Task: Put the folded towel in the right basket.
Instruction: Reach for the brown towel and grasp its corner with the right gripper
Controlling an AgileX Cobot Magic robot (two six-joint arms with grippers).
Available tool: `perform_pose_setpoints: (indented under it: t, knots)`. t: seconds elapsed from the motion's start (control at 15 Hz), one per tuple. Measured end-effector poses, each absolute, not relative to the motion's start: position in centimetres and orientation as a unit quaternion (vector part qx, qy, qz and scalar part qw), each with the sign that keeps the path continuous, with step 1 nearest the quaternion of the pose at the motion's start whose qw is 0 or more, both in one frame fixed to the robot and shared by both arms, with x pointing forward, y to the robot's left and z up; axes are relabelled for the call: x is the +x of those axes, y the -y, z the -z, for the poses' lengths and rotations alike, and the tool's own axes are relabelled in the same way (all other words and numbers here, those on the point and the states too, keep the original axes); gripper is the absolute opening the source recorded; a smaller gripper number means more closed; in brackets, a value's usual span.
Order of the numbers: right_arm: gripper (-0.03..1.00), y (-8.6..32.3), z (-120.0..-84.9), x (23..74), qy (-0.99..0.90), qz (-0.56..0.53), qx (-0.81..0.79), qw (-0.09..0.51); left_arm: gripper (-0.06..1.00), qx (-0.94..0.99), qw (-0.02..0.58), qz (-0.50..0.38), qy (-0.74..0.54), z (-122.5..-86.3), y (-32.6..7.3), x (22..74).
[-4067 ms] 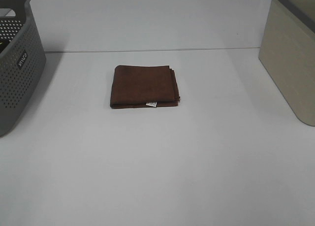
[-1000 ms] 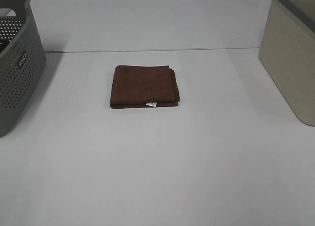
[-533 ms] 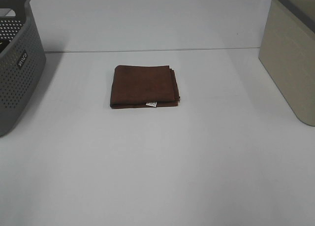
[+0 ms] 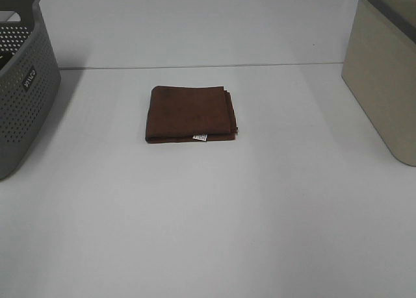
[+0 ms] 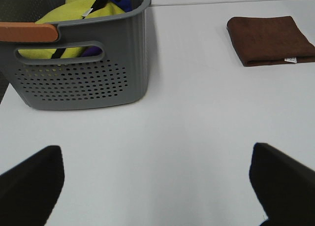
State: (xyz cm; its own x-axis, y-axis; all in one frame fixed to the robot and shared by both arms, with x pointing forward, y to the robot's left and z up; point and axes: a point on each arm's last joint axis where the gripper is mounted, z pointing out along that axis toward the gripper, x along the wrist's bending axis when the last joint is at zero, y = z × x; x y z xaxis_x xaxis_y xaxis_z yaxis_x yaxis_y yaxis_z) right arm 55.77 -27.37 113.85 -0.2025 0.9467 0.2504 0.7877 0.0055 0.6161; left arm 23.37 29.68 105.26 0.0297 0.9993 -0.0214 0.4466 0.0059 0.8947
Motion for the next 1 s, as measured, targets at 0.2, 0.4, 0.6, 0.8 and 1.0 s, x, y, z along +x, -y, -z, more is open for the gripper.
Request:
perform_pose_setpoints:
  t: [0.2, 0.4, 0.6, 0.8, 1.0]
  knots:
    - [0.64, 25.6, -111.7, 59.0, -0.724, -0.331, 0.599, 0.085, 0.97, 0.606, 0.384, -0.36, -0.596, -105.3, -29.7, 23.4]
    - [0.64, 20.9, -108.5, 61.2, -0.76, -0.316, 0.568, 0.032, 0.97, 0.606, 0.384, -0.36, -0.596, -105.3, -29.7, 23.4]
    - [0.64, 17.3, -105.6, 63.3, -0.772, -0.31, 0.555, -0.021, 0.97, 0.606, 0.384, -0.36, -0.596, -105.3, -29.7, 23.4]
    - [0.65, 15.3, -101.6, 66.3, -0.755, -0.305, 0.57, -0.111, 0.97, 0.606, 0.384, -0.36, -0.596, -105.3, -29.7, 23.4]
    - [0.7, 14.3, -98.4, 68.9, -0.752, -0.293, 0.571, -0.153, 0.97, 0.606, 0.384, -0.36, -0.596, -105.3, -29.7, 23.4]
